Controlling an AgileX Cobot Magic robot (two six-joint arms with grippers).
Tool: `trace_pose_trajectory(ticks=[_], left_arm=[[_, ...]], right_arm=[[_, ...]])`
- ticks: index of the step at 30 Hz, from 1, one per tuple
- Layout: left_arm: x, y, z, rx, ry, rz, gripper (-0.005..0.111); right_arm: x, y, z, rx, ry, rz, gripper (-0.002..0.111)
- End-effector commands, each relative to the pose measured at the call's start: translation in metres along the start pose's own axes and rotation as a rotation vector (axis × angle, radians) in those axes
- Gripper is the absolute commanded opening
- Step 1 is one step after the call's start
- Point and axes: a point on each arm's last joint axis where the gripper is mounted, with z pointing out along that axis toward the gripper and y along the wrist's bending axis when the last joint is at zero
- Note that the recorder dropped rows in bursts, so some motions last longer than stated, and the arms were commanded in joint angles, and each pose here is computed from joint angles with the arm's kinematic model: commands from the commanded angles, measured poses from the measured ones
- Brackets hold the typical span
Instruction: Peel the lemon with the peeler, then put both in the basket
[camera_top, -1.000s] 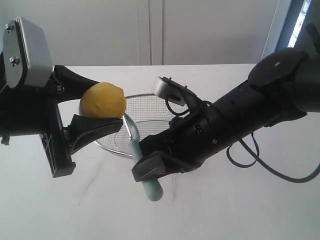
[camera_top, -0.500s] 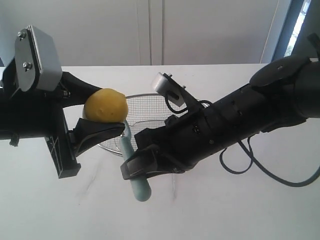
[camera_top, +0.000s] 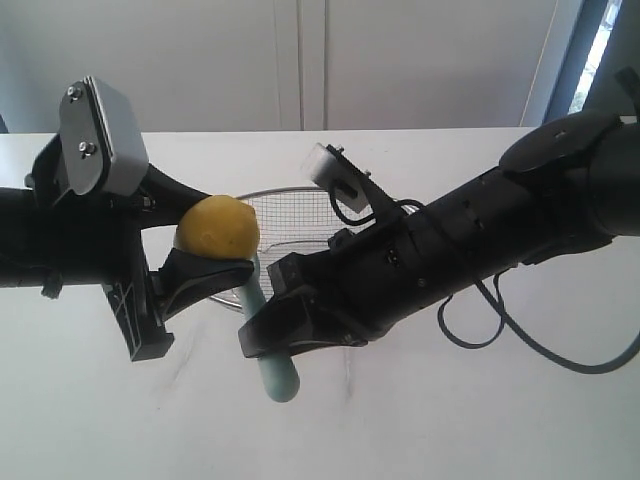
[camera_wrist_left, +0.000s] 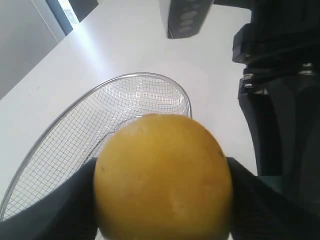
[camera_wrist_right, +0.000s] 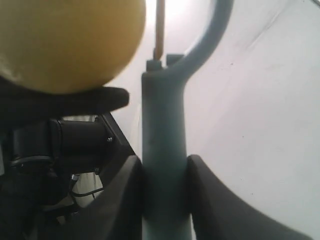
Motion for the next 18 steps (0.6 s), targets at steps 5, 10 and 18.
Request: trace_pose_trajectory(ticks=[5, 10, 18], left_arm=[[-0.0025, 0.0057, -0.001, -0.064, 0.011, 0.139, 0.0], [-0.0027, 0.0054, -0.001, -0.061, 0.008, 0.139, 0.0], [-0.0033, 0.0045, -0.0009, -0.051, 0.001, 0.139, 0.0]], right_arm=[[0.003, 0.0018, 0.0008, -0.024, 0.023, -0.008, 0.0], [0.0035, 0.0014, 0.0007, -0.019, 0.028, -0.013, 0.0], [0.0018, -0.0026, -0.0006, 0.013, 0.012, -0.007, 0.0]])
